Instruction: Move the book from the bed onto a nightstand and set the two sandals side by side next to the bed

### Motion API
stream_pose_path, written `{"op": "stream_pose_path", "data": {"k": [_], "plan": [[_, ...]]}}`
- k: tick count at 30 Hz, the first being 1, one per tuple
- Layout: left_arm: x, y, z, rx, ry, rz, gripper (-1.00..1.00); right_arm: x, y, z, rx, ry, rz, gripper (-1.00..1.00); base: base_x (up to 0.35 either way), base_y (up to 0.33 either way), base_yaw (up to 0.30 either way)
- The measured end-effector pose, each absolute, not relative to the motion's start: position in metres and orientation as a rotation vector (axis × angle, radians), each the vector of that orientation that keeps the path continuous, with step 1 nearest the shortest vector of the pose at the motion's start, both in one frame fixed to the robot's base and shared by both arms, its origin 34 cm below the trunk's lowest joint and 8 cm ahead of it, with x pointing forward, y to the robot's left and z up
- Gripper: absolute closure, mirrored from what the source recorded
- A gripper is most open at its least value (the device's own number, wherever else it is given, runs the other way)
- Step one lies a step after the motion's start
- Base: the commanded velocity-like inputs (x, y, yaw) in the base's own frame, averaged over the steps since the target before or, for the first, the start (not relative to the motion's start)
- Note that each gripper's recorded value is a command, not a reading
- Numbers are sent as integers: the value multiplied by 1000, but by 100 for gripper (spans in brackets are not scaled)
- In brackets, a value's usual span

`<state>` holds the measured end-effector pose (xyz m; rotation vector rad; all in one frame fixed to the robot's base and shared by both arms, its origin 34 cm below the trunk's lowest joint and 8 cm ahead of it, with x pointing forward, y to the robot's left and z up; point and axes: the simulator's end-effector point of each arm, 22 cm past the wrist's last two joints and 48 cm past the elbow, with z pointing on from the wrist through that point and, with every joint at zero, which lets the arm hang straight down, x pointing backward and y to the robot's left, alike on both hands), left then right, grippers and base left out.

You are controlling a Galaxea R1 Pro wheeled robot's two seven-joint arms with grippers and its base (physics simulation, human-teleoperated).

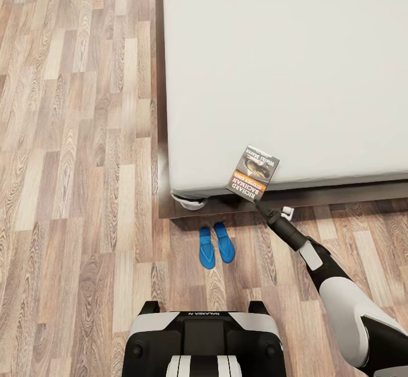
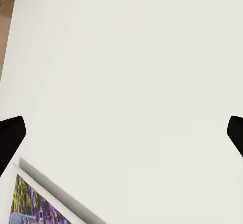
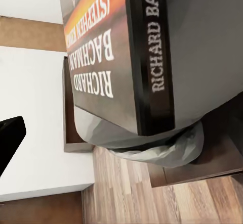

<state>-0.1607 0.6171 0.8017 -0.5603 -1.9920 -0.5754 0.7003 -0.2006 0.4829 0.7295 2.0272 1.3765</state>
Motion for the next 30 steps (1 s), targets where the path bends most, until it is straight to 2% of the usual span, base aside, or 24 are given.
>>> {"op": "stream_pose_path", "data": {"k": [30], "plan": [[-161,617,802,-560,-1993,-575,-100,710,-199,486,719,2020,1382,-100,0,0,0]]}}
